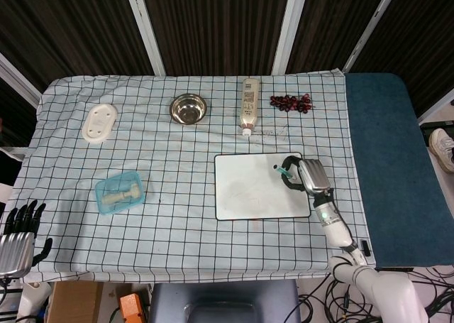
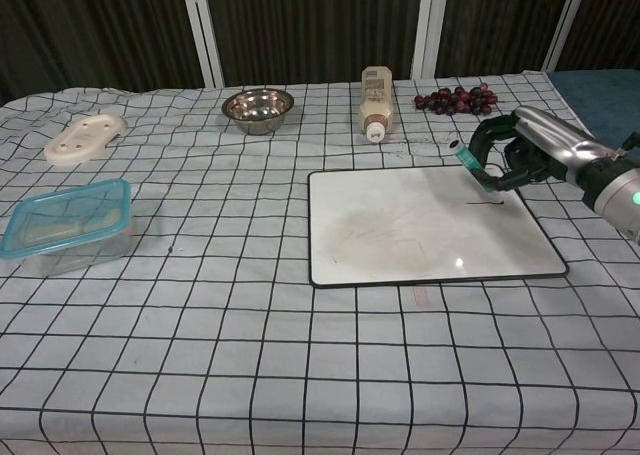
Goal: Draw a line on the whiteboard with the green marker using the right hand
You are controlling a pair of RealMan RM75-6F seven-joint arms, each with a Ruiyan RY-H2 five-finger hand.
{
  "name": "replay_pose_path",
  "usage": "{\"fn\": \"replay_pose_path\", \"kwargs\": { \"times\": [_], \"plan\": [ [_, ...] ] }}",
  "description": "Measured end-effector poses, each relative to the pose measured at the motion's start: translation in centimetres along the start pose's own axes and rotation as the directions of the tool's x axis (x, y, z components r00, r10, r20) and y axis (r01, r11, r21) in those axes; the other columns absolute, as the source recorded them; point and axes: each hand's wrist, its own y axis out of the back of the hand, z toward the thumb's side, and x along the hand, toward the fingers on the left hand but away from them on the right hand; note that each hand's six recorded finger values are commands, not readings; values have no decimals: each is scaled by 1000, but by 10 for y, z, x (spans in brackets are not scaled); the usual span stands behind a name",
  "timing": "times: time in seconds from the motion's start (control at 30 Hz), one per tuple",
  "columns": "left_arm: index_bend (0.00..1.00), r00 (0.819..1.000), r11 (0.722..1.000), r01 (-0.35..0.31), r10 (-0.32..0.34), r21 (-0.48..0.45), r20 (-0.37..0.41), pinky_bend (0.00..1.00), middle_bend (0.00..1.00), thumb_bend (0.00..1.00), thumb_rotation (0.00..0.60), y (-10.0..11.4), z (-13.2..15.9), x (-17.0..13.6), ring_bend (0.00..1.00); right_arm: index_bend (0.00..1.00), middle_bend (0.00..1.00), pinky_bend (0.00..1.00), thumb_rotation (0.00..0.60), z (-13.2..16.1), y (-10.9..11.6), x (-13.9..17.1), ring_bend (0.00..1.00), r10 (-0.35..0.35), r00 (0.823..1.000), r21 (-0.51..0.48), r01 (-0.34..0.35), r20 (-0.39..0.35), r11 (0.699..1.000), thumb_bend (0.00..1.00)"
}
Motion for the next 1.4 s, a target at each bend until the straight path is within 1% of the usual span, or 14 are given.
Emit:
{"fn": "replay_pose_path", "kwargs": {
  "times": [0.17, 0.3, 0.43, 0.53, 0.67, 0.83, 1.2, 1.4],
  "plan": [
    [0, 1000, 1000, -7, 7, -3, 0, 38, 0, 374, 600, 2, 0, -1, 0, 1000, 769, 804, 600, 6, 6, 3, 789, -22, 999, -6, 22, -36, 1000, 355],
    [0, 1000, 1000, -15, 15, -7, -2, 38, 0, 374, 600, 4, -1, -1, 0, 1000, 769, 805, 600, 19, 12, 5, 789, -50, 995, -18, 48, -91, 999, 354],
    [0, 1000, 1000, -17, 17, -8, -3, 38, 0, 374, 600, 5, -2, -1, 0, 1000, 769, 805, 600, 37, 6, 4, 789, -40, 990, -28, 36, -134, 999, 354],
    [0, 1000, 1000, -17, 16, -8, -4, 38, 0, 374, 600, 4, -2, -1, 0, 1000, 769, 806, 600, 46, -2, 3, 789, -21, 989, -15, 19, -146, 1000, 355],
    [0, 1000, 1000, -15, 15, -7, -4, 38, 0, 374, 600, 4, -3, -2, 0, 1000, 769, 806, 600, 50, -13, 1, 789, 4, 990, 3, -3, -142, 1000, 354],
    [0, 1000, 1000, -15, 15, -9, -5, 38, 0, 374, 600, 4, -4, -2, 0, 1000, 769, 806, 600, 46, -20, -1, 789, 19, 992, 23, -16, -121, 1000, 355],
    [0, 1000, 1000, -9, 9, -8, -4, 38, 0, 375, 600, 3, -4, -1, 0, 1000, 769, 806, 600, 40, -22, 1, 789, 22, 993, 17, -21, -113, 1000, 354],
    [0, 1000, 1000, -8, 8, -8, -5, 38, 0, 374, 600, 3, -4, -1, 0, 1000, 769, 806, 600, 38, -22, 2, 789, 24, 993, 30, -21, -113, 999, 355]
  ]
}}
